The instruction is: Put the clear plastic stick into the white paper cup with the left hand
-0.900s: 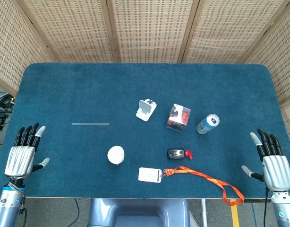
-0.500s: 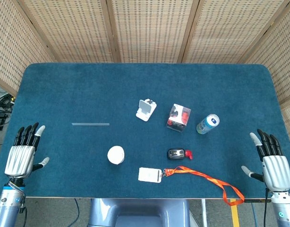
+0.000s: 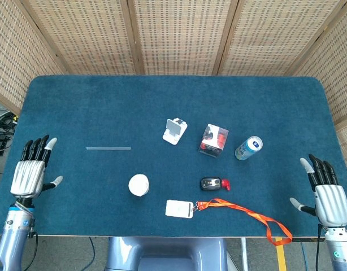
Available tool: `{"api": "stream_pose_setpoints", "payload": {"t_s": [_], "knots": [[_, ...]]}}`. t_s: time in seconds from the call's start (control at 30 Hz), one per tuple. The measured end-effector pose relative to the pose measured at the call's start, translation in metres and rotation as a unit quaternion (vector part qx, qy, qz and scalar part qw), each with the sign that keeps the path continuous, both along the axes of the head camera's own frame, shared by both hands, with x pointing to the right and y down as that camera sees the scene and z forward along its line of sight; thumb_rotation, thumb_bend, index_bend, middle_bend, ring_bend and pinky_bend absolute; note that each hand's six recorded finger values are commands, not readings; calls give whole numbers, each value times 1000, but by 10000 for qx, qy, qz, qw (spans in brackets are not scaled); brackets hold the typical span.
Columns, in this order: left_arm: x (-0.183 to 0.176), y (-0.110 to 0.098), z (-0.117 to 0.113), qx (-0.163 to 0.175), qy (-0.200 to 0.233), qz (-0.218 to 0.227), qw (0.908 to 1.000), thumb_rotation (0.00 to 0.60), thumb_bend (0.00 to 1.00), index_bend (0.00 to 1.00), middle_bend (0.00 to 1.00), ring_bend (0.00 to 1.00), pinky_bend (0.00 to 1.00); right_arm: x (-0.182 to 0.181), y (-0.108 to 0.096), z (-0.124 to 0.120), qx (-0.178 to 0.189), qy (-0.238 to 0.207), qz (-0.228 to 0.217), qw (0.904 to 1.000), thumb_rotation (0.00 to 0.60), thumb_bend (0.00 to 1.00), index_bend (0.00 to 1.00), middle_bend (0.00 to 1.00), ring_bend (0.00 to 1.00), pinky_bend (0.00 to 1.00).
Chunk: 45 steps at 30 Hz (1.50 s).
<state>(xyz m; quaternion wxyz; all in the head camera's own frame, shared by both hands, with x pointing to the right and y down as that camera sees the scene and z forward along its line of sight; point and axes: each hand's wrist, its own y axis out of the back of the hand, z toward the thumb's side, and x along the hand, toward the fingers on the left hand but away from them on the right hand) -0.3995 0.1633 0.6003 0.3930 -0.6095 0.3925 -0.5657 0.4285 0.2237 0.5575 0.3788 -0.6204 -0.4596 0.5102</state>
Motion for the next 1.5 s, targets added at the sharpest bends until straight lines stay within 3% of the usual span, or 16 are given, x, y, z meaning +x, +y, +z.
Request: {"api": "stream_pose_setpoints", "payload": {"t_s": [0.2,0.53,0.63,1.03,1.5], "knots": [[12,-36,15,-86,77,105,9999,600,260,330,0,0,0,3,-2,2,-22,-31,67,10000,600,83,67,0,0,0],[57,-110,84,-722,78,292,9969,600,359,407,0,0,0,14,-7,5,-58,-141,244,9996,600,83,78,0,0,0],[73,-119,97,-853,60,365,9957,600,359,424,0,0,0,15,-8,6,-63,-154,266,9995,600,83,78,0,0,0],[112,-121,131,-1260,-42,599,9902,600,359,456,0,0,0,22,-11,6,-73,-195,377,9991,600,83,78,0,0,0],[114,-105,159,-1562,-310,656,9850,600,360,493,0,0,0,25,-12,3,-38,-262,421,9988,600,84,78,0,0,0]]}}
